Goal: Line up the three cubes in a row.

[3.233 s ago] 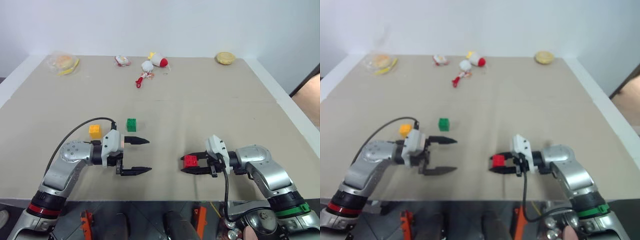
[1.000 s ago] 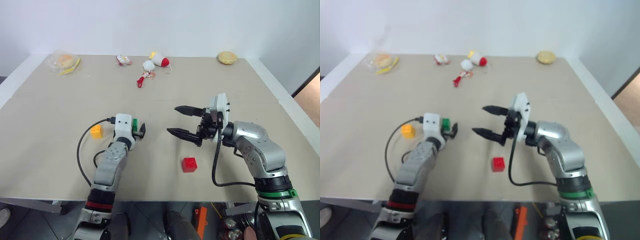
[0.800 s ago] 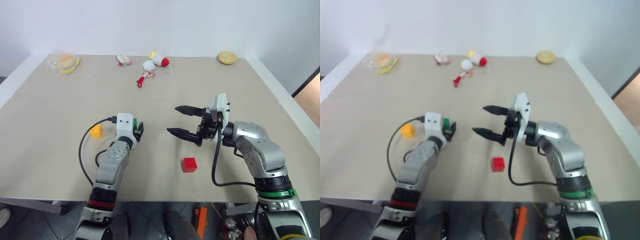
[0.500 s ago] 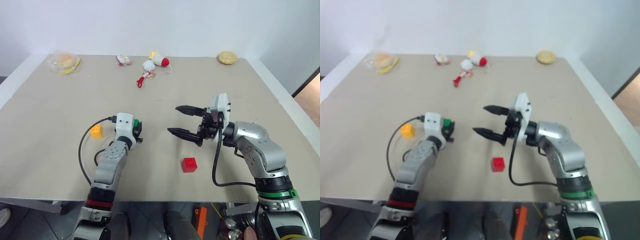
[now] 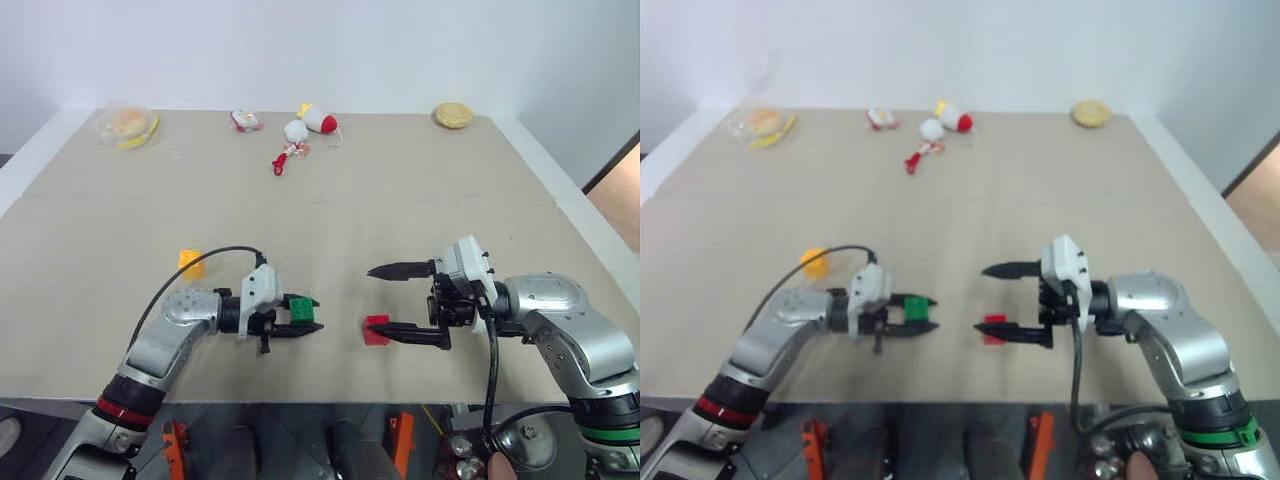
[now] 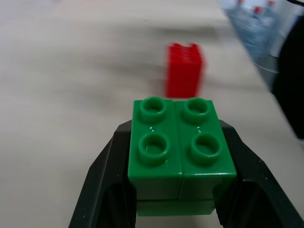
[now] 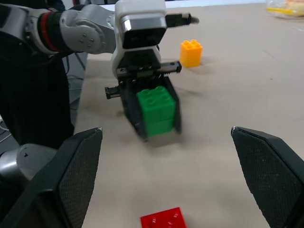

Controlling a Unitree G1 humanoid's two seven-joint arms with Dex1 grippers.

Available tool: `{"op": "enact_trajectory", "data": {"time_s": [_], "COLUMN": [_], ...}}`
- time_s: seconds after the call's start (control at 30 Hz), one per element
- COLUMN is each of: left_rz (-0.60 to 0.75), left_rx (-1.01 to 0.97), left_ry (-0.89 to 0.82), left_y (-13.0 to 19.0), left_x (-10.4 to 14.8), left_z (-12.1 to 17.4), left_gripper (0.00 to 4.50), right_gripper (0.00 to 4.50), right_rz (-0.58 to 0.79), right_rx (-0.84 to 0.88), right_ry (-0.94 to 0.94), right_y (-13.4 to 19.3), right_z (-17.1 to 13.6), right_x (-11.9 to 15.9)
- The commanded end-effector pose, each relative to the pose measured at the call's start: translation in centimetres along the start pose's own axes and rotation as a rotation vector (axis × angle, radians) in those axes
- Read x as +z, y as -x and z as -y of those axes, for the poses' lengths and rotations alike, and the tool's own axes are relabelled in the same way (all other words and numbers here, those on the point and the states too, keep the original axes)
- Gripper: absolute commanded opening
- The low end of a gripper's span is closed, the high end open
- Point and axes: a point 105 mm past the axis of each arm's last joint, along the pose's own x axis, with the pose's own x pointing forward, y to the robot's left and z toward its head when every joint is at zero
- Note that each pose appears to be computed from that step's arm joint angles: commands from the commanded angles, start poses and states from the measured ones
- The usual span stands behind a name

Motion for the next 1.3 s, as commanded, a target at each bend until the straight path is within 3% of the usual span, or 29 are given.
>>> {"op": "enact_trajectory", "data": {"time_s": [0.03,0.63,0.7,0.8,0.9,1.07,1.17,1.23,1.3], "left_rz": [-0.004,-0.042,-0.04,-0.023,0.036,0.182,0.284,0.314,0.328], "left_rx": [-0.054,-0.085,-0.081,-0.073,-0.037,0.129,0.329,0.511,0.834], "left_ry": [-0.053,-0.032,-0.029,-0.026,-0.023,0.058,0.123,0.128,0.146], "left_y": [-0.3,-1.9,-1.9,-1.5,-0.9,1.3,2.9,4.0,6.4], "left_x": [0.3,-1.0,-0.9,-0.4,1.2,5.0,6.9,7.2,6.7], "left_z": [0.1,0.3,0.2,-0.1,-0.6,-2.0,-3.2,-4.4,-6.7], "left_gripper": [1.37,1.37,2.4,3.17,4.39,4.45,4.45,4.45,4.45], "right_gripper": [4.5,4.5,4.5,4.5,4.5,4.5,4.5,4.5,4.5], "right_rz": [0.011,0.005,0.005,0.006,0.016,0.076,0.156,0.185,0.209], "right_rx": [-0.002,-0.034,-0.034,-0.032,-0.029,-0.03,-0.053,-0.074,-0.088], "right_ry": [0.06,0.05,0.051,0.053,0.053,0.054,0.077,0.093,0.102], "right_y": [0.4,0.7,0.7,0.7,0.8,1.1,0.7,0.3,-0.8], "right_z": [-0.5,-0.6,-0.5,-0.4,-0.3,0.0,0.7,1.4,2.5], "right_x": [1.3,1.3,1.3,1.4,1.7,3.1,4.9,5.7,6.1]}}
